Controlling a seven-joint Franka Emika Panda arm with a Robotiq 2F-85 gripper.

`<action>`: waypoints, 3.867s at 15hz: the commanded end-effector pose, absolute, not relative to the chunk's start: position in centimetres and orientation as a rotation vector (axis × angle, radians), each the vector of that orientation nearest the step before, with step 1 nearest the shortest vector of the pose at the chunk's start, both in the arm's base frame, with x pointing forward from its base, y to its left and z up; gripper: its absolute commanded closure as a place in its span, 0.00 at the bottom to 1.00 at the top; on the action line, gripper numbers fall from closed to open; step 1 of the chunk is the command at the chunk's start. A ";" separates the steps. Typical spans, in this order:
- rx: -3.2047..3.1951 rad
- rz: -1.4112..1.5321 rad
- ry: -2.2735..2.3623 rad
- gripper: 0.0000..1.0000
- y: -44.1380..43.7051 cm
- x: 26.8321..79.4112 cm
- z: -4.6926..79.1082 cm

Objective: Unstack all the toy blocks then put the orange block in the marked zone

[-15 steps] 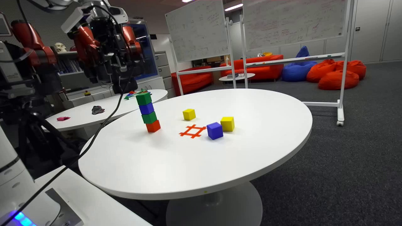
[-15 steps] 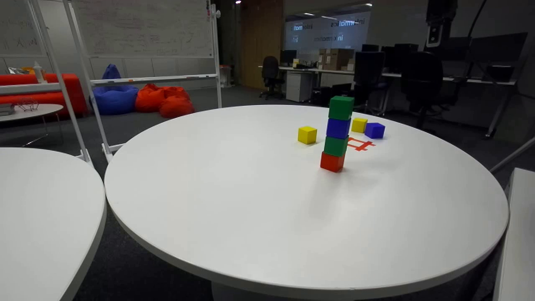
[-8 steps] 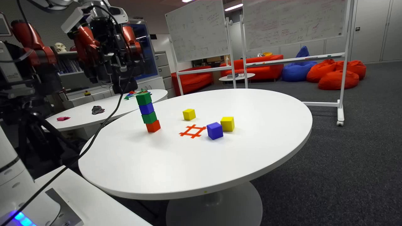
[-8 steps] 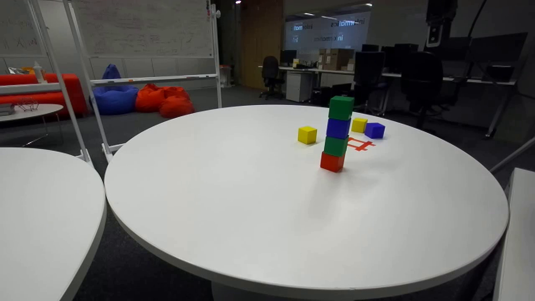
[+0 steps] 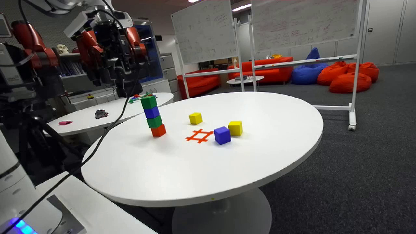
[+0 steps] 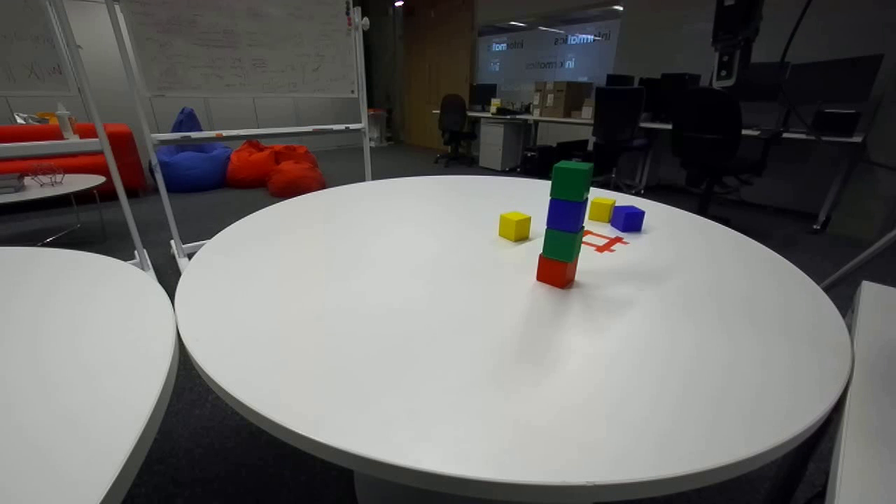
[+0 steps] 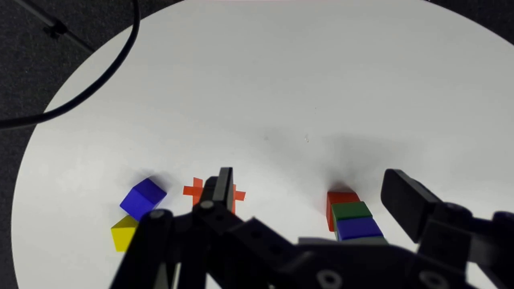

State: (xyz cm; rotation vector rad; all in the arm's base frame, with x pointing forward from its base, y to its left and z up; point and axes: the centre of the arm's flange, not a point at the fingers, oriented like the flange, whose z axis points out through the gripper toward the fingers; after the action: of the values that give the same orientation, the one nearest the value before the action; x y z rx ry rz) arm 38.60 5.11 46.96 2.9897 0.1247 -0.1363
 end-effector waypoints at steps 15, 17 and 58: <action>2.690 -0.089 0.614 0.00 14.9 43.4 42.9; 2.710 -0.071 0.598 0.00 14.6 42.8 42.5; 3.190 0.518 0.831 0.00 16.5 44.9 43.7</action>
State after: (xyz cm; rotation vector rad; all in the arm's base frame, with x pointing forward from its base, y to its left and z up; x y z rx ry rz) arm 45.35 16.47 43.84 3.1818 0.8496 0.4376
